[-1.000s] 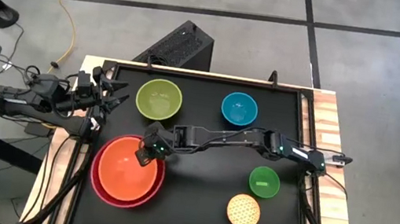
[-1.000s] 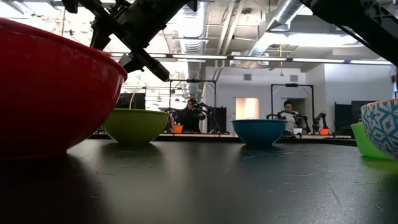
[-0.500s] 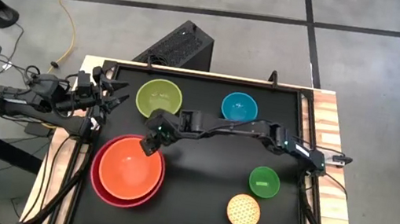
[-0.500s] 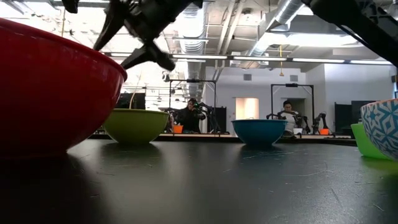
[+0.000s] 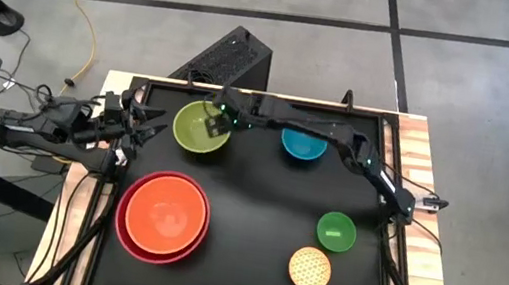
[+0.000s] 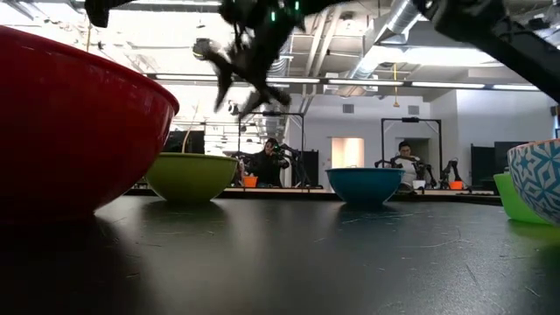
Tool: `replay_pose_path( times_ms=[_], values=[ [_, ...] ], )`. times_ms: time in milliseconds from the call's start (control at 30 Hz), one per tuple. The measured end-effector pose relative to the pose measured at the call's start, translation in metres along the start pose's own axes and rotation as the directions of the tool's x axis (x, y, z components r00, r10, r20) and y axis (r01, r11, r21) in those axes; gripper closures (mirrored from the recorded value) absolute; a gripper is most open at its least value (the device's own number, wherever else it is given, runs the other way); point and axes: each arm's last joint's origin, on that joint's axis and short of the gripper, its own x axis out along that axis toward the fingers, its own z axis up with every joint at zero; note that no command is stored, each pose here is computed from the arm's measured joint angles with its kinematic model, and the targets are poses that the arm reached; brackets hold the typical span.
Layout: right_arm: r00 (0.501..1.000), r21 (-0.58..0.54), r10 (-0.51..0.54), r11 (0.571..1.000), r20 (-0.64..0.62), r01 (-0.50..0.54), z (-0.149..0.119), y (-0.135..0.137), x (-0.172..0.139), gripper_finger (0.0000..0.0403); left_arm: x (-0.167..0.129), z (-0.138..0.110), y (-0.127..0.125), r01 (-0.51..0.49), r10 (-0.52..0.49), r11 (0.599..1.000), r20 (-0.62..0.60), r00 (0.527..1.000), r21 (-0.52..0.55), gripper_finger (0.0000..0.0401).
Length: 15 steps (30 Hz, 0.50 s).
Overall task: Nest bowls inside each other
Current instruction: Stack the green bowl into the orange bowl
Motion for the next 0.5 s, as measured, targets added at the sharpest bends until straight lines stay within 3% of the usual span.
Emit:
replay_pose_path(
  times_ms=[267, 500],
  values=[
    [0.998, -0.004, -0.053, 0.999, -0.040, 0.053, 0.013, -0.037, 0.052, 0.0173, 0.000, -0.004, 0.003, -0.066, 0.064, 0.996, -0.028, 0.998, -0.054, 0.0198],
    [0.994, -0.035, 0.002, 0.999, -0.105, -0.006, 0.002, -0.039, 0.083, 0.0173, 0.000, -0.006, 0.003, -0.079, 0.075, 0.992, -0.045, 0.996, -0.095, 0.0198]
  ],
)
